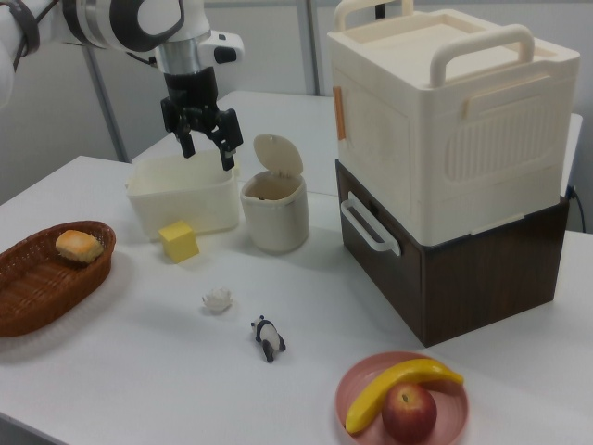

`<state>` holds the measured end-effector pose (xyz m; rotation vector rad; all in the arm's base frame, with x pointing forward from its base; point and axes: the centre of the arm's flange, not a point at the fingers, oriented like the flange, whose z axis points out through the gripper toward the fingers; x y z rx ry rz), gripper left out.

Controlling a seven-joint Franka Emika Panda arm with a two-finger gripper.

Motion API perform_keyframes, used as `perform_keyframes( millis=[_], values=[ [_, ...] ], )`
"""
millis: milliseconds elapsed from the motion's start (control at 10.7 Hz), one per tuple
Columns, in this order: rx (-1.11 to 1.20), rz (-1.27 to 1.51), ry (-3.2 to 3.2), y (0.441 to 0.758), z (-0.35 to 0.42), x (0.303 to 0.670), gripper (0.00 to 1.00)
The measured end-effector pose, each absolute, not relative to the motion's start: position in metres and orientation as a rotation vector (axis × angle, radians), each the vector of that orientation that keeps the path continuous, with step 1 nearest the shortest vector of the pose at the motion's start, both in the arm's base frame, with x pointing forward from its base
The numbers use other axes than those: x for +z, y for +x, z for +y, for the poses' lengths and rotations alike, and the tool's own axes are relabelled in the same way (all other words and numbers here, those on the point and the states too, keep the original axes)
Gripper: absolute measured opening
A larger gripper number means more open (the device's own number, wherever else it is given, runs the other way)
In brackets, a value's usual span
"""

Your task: Open the trash can

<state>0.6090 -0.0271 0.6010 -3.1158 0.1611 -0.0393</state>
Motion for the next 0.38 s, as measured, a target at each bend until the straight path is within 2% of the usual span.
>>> perform_keyframes(
  millis=[375],
  values=[
    [0.024,0.202,-3.122,0.607,-0.036,0.582,1.0]
  ],
)
